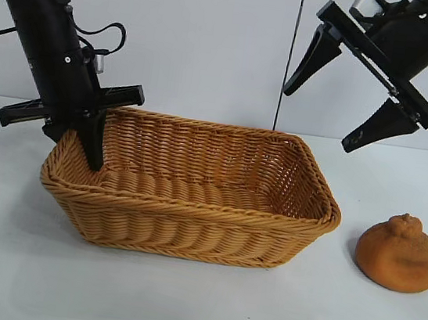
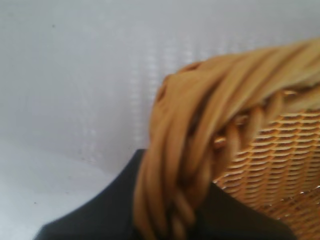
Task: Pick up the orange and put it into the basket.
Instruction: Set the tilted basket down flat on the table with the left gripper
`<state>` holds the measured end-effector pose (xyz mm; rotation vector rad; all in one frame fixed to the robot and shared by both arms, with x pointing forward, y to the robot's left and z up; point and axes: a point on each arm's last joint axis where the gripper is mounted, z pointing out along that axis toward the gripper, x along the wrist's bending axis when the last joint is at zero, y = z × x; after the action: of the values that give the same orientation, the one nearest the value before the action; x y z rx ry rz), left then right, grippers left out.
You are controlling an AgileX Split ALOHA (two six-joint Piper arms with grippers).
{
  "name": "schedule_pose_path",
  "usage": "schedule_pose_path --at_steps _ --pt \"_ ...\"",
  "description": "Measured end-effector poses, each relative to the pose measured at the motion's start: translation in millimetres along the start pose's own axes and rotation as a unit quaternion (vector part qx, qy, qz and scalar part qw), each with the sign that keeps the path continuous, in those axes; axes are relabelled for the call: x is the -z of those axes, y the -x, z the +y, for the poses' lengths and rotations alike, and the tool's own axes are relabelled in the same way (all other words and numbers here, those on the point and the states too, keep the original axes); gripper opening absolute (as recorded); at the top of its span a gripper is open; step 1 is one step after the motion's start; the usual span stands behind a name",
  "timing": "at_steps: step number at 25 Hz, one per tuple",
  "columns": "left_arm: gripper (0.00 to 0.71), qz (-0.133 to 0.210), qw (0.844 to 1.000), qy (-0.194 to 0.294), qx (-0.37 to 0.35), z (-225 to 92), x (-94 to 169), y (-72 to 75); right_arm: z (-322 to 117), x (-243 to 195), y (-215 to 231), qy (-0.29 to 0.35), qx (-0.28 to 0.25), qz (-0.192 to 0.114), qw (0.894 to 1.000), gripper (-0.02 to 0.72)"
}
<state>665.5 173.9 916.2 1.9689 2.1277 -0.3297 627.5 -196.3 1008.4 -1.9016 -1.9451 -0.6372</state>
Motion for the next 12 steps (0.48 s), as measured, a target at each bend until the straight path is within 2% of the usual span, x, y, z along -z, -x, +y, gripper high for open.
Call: schedule_pose_path --at_steps 4,6,8,10,12 --pt "0.097 -0.001 1.0 0.003 -0.008 0.5 0.0 0.2 0.0 0.0 0.0 0.0 0.0 0.0 1.0 0.65" --pt "0.15 -0.003 1.0 0.002 -0.012 0.4 0.0 0.6 0.0 0.0 0.0 0.0 0.0 0.0 1.0 0.65" --pt "0.272 -0.006 1.0 0.002 -0.013 0.4 0.0 1.1 0.0 0.0 0.0 0.0 0.0 0.0 1.0 0.65" --pt "0.44 -0.009 1.0 0.002 -0.012 0.3 0.0 1.6 -0.4 0.0 0.0 -0.002 0.0 0.0 1.0 0.65" --pt "0.541 -0.01 1.0 -0.002 -0.012 -0.1 0.5 2.1 -1.4 0.0 -0.2 -0.008 0.0 0.001 1.0 0.65"
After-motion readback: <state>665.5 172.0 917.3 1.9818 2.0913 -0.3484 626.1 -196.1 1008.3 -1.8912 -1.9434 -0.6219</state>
